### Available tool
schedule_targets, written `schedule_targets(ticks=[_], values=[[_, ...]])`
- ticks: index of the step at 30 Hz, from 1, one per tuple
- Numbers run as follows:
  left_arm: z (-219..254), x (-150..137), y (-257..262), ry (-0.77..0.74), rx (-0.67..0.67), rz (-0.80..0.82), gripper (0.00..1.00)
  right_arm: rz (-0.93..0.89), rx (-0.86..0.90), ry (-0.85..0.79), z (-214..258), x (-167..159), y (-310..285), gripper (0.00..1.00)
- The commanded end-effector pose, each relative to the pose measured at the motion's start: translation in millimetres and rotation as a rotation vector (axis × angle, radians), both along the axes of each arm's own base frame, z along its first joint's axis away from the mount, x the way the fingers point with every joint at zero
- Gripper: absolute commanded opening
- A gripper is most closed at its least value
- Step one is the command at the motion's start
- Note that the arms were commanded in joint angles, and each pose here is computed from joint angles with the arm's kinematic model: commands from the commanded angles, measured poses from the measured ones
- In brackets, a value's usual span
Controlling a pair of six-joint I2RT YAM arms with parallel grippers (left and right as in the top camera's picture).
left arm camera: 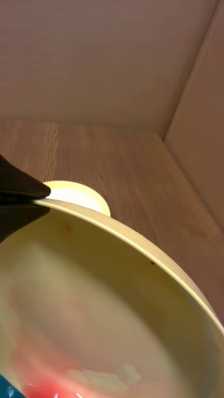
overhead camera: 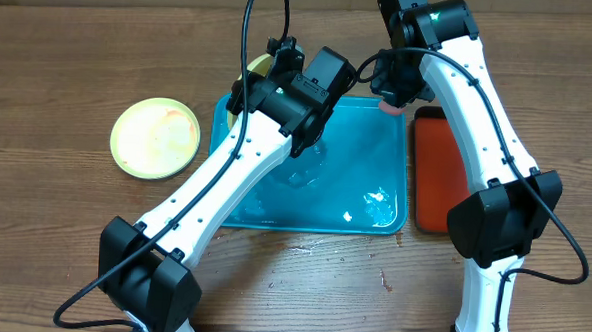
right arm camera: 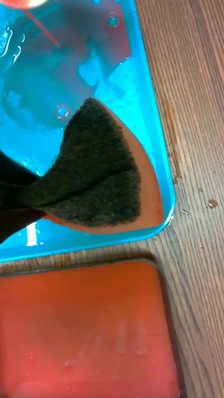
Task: Clean dirty plates on tray and stack at the side
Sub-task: 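Lift the yellow plate upright with the left gripper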
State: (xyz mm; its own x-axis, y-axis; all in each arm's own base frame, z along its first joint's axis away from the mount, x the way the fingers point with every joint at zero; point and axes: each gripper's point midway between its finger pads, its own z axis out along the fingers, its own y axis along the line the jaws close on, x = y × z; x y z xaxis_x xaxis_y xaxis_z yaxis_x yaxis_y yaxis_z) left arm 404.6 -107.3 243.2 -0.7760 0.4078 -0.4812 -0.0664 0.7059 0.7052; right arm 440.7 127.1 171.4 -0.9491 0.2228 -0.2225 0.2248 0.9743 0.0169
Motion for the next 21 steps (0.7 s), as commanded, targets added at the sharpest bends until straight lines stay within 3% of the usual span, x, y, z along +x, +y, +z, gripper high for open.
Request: schedule_targets(ticks=[1,21], values=[[23.7,-1.5,2.1,-0.112,-0.009,0.041,0.04,-0.015,-0.010,-0.031,7.9,5.5,-9.0,0.04],[28.6,-1.8,4.6,-0.169,-0.023,0.080,0.04,-0.149,0.051,0.005,5.9,15.8,-95.6,0.04]])
